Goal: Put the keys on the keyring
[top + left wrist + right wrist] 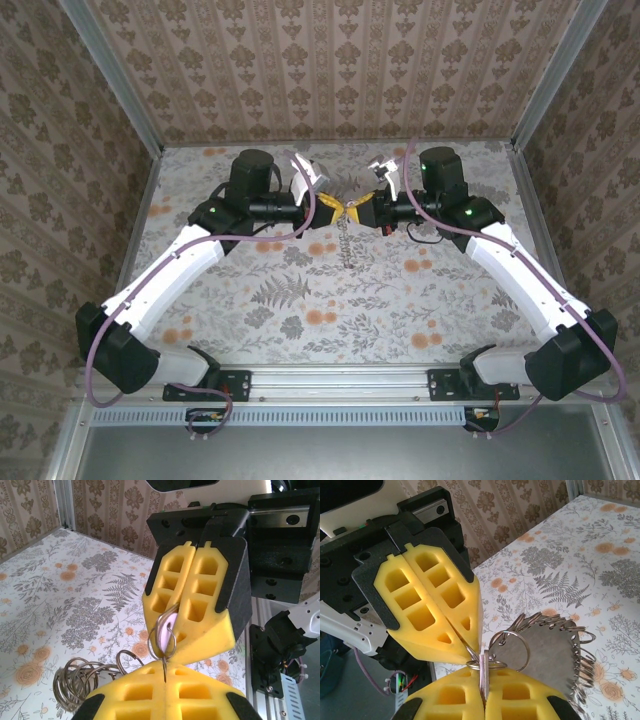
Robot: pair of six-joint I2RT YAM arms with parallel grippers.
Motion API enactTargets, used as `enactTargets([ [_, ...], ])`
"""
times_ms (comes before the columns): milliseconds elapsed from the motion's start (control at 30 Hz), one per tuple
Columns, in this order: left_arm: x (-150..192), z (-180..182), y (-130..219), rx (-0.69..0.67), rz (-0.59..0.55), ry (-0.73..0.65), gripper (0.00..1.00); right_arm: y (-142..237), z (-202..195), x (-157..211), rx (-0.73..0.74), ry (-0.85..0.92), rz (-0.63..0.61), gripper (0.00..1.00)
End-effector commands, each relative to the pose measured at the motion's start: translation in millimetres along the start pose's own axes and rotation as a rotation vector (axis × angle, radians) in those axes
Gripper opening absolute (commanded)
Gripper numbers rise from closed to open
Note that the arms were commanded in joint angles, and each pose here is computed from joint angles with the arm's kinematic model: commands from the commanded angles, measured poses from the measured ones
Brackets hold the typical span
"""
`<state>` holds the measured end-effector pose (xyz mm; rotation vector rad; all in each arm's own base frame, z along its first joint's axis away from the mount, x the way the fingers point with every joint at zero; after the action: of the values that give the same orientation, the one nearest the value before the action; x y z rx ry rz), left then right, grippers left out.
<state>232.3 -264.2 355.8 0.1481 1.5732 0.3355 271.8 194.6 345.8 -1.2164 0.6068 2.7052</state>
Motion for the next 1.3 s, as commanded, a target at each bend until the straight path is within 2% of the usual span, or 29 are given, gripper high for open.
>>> enactTargets([
  [0,-15,-3,-4,0.012,-0.053,-0.045,0.00,-1,5,-4,-0.031,0.026,-0.013,0.00],
  [500,-21,5,-3,-0.052,-0.067,-0.061,0.00,-11,-8,22,-0.035,-0.030,0.033,0.00],
  [1267,-6,6,-11,-0.024,-0.052,-0.024,0.00,-11,17,-15,-0.059,0.038,-0.001,0.00],
])
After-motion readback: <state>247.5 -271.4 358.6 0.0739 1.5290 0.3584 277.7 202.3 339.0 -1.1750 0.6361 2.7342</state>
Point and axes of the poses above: each hand's point on the last joint's axis, 136 mm out from that joint toward the fingers, its own y axis back along the fingers, its own z axis along the line the jaws close on, x = y × z, the point moved 7 cm from there along y, back along the fingers, and after that the axes turned 13 degrees about -y, right-handed, at the moved point
